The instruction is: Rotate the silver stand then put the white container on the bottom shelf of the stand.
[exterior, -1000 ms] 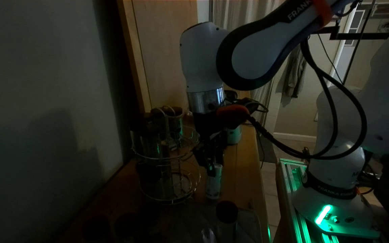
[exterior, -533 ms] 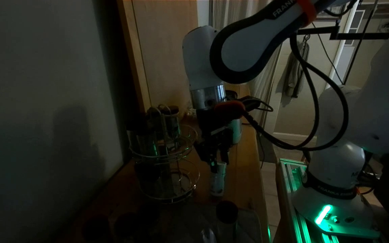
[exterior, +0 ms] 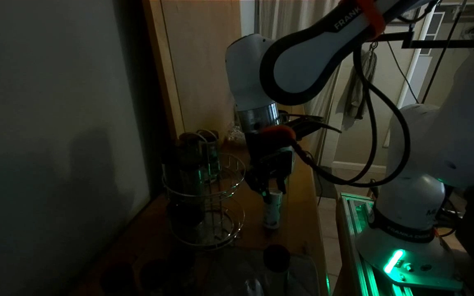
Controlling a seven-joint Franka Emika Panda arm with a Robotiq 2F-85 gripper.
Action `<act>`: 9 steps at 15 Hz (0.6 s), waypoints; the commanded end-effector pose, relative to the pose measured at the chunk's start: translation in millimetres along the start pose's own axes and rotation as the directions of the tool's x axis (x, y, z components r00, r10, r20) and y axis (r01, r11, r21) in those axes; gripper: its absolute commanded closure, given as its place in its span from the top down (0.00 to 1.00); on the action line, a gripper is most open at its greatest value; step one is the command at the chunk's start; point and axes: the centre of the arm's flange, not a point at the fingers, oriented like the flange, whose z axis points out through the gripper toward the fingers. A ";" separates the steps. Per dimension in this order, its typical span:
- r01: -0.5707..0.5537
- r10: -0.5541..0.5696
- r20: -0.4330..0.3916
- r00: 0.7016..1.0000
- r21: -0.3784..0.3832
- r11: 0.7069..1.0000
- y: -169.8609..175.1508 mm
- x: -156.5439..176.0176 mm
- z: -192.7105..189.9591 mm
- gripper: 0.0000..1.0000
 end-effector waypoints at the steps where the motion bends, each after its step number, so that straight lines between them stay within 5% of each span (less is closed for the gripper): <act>1: -0.110 0.107 0.058 0.993 0.055 0.992 19.2 -2.9 -10.3 0.24; 9: -0.224 0.218 0.127 0.968 0.032 0.974 34.8 6.4 -2.7 0.24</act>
